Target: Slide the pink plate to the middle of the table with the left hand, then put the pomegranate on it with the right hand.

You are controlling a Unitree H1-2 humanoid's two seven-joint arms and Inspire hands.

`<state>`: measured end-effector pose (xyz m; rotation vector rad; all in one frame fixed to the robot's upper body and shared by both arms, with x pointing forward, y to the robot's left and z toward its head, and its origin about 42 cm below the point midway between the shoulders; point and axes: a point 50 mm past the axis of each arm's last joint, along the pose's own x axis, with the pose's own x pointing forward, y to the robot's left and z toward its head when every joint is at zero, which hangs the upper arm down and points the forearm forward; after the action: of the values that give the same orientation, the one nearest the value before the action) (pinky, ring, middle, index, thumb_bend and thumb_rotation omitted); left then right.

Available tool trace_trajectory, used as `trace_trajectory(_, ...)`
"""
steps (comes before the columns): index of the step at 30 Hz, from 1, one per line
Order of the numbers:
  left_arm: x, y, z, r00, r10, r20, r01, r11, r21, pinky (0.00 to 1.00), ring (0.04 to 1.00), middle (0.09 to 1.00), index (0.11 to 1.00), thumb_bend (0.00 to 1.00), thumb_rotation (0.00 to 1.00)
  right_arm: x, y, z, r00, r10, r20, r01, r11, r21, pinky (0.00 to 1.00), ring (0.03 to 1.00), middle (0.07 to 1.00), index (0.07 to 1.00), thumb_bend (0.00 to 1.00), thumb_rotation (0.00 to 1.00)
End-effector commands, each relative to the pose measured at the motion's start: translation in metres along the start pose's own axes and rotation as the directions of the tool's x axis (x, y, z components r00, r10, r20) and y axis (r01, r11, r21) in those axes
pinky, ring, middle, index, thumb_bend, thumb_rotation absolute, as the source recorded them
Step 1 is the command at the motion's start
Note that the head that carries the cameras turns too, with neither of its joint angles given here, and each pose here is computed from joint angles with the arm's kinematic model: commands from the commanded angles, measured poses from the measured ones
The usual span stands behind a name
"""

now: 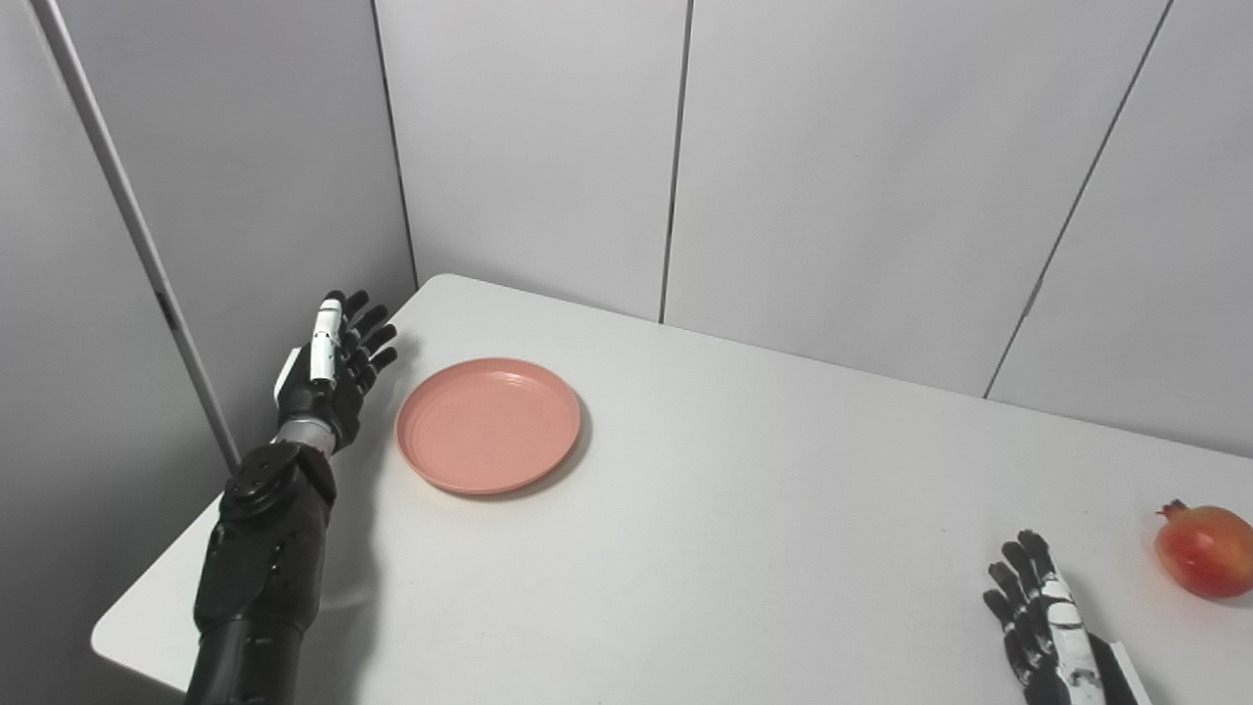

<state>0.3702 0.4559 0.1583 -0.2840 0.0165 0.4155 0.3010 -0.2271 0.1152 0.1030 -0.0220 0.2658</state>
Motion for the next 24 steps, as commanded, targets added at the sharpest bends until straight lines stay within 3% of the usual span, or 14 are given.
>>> trace_trajectory(1,0.007,-0.001,0.023,0.996,-0.035,0.087,0.034,0.999,0.013,0.9,0.893,0.894,0.888,0.32,1.0,0.006,0.0,0.012,0.999,0.016,0.04,-0.015,1.0,-0.015,1.0,1.0,1.0,1.0,0.06,1.0)
trace_trajectory(18,0.001,0.0,-0.008,0.997,-0.066,0.05,0.065,0.997,0.031,0.93,0.91,0.91,0.908,0.33,1.0,0.006,0.0,0.012,0.999,0.012,0.04,-0.011,1.0,-0.024,1.0,1.0,1.0,1.0,0.07,1.0)
trace_trajectory(24,0.0,-0.003,-0.024,0.996,-0.082,0.022,0.081,0.997,0.016,0.89,0.897,0.901,0.891,0.36,1.0,0.006,0.0,0.012,0.999,0.01,0.038,-0.01,1.0,-0.024,1.0,1.0,1.0,1.0,0.08,1.0)
